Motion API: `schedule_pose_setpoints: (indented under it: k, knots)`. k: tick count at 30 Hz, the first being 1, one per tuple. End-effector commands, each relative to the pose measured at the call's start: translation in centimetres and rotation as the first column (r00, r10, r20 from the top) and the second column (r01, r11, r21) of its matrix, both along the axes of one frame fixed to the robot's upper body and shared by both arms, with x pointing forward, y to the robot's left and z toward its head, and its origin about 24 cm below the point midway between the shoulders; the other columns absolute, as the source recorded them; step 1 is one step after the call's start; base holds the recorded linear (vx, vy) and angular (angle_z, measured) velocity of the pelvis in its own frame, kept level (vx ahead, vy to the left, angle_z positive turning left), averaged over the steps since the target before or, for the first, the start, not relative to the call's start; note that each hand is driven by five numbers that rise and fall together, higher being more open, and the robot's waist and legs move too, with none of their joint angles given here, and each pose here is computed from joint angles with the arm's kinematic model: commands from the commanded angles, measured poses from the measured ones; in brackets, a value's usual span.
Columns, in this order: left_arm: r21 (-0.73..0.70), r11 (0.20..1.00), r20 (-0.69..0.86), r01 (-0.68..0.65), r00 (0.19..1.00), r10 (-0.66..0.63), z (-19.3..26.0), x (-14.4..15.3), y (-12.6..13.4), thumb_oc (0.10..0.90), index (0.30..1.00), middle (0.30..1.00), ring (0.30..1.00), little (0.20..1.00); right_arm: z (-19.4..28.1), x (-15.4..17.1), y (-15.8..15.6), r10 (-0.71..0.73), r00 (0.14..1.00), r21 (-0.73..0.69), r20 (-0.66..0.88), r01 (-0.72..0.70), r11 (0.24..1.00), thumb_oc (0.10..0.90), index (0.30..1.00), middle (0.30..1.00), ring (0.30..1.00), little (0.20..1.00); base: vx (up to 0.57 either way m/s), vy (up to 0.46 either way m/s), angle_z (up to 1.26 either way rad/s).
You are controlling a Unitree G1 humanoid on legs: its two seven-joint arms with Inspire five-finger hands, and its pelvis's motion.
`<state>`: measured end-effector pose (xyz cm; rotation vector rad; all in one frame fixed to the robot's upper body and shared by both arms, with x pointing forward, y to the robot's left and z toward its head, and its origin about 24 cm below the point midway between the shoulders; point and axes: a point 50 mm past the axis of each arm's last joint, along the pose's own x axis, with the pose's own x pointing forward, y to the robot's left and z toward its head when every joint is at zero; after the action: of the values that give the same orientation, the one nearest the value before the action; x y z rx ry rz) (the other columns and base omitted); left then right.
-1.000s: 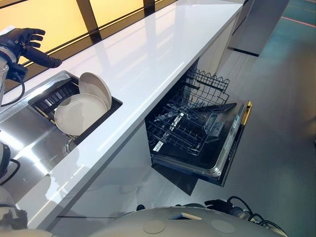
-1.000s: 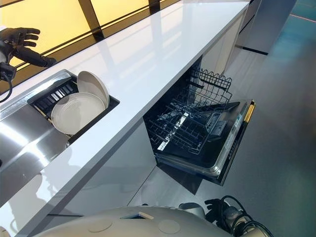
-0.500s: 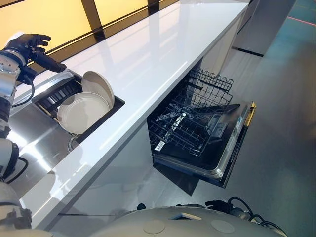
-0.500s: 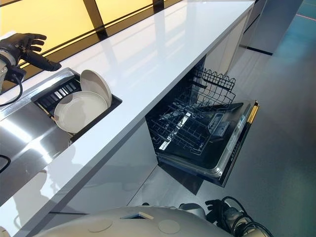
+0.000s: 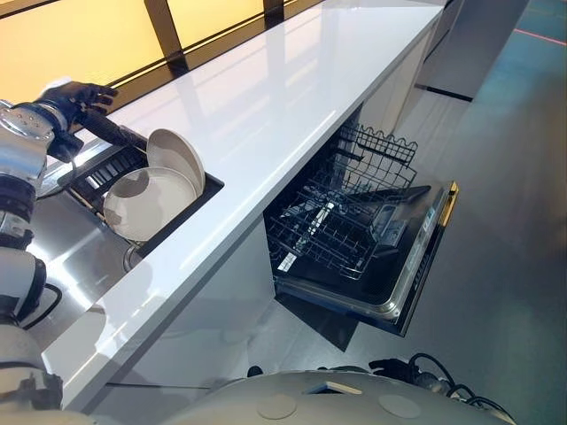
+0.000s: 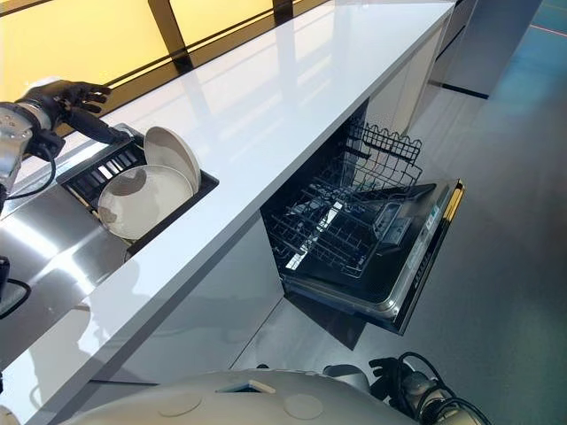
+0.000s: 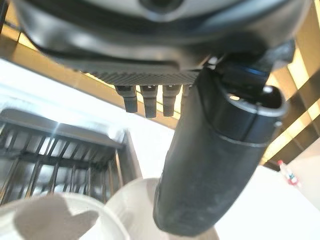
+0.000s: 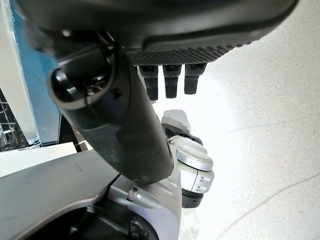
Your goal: Pick up plates and place into dishwasher.
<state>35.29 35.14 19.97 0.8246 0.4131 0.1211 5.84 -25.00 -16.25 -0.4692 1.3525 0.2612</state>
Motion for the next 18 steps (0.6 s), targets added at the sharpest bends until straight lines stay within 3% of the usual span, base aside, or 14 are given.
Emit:
schedule_pose_setpoints:
  k: [1, 11, 18]
  knots:
    - [0.032, 0.999, 0.195, -0.025, 0.981, 0.018, 6.0, 0.2, 0.4, 0.800, 0.900, 0.900, 0.900, 0.900, 0.1, 1.0, 0.1, -0.003, 0.999, 0.012, 0.054, 0.003, 1.000, 0.800, 0.900, 0.900, 0.900, 0.900, -0.01, -0.005, 0.09]
    - [-0.020, 1.000, 0.087, -0.011, 0.996, 0.013, 3.0, 0.3, 0.2, 0.800, 0.900, 0.900, 0.900, 0.900, 0.2, 1.6, 0.5, 0.046, 0.997, 0.009, 0.059, -0.047, 0.999, 0.800, 0.900, 0.900, 0.900, 0.900, -0.01, -0.001, 0.04]
    - [0.022, 0.999, 0.020, -0.033, 0.999, 0.032, 2.0, 0.2, 0.6, 0.800, 0.900, 0.900, 0.900, 0.900, 0.2, 1.6, 0.5, 0.039, 0.997, 0.007, 0.059, -0.040, 0.999, 0.800, 0.900, 0.900, 0.900, 0.900, 0.00, 0.000, 0.00]
